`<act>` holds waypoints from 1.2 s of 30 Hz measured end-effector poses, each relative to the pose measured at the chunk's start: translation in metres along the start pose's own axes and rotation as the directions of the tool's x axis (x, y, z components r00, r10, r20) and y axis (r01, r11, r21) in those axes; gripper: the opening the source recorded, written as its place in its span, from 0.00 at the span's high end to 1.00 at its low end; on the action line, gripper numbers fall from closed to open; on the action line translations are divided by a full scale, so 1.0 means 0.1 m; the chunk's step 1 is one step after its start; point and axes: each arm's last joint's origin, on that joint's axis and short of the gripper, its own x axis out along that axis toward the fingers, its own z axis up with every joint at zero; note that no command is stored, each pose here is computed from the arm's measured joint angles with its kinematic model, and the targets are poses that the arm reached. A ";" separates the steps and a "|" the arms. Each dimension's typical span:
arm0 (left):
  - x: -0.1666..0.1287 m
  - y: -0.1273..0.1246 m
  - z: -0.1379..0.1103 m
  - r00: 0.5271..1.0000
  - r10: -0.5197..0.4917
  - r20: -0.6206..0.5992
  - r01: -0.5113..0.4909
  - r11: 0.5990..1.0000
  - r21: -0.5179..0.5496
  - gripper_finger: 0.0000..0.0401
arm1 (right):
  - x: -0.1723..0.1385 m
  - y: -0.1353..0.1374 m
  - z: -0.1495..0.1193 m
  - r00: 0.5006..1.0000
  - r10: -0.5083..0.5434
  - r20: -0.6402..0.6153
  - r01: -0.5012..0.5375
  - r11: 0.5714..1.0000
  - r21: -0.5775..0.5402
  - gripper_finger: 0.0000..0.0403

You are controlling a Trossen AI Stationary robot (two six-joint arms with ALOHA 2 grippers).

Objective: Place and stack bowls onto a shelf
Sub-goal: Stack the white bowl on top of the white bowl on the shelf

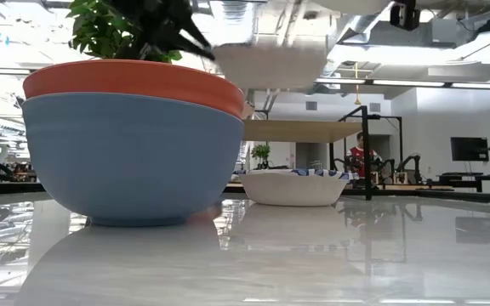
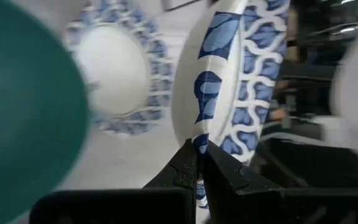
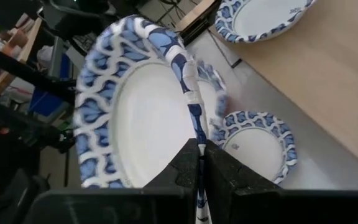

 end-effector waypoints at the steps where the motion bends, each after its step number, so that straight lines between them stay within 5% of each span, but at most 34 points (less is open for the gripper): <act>1: 0.03 -0.01 0.01 1.000 0.018 0.000 -0.018 1.000 -0.002 1.00 | 0.00 -0.01 0.00 1.000 -0.003 0.003 0.003 1.000 -0.004 0.90; 22: 0.28 0.04 -0.01 0.996 0.077 -0.035 -0.078 0.996 -0.046 0.99 | -0.01 -0.03 0.02 1.000 -0.017 0.012 0.018 0.998 -0.054 0.90; 36: 0.28 0.03 0.02 0.997 0.064 0.039 -0.064 0.998 0.000 0.69 | -0.01 -0.03 0.02 1.000 -0.018 0.012 0.019 0.997 -0.074 0.90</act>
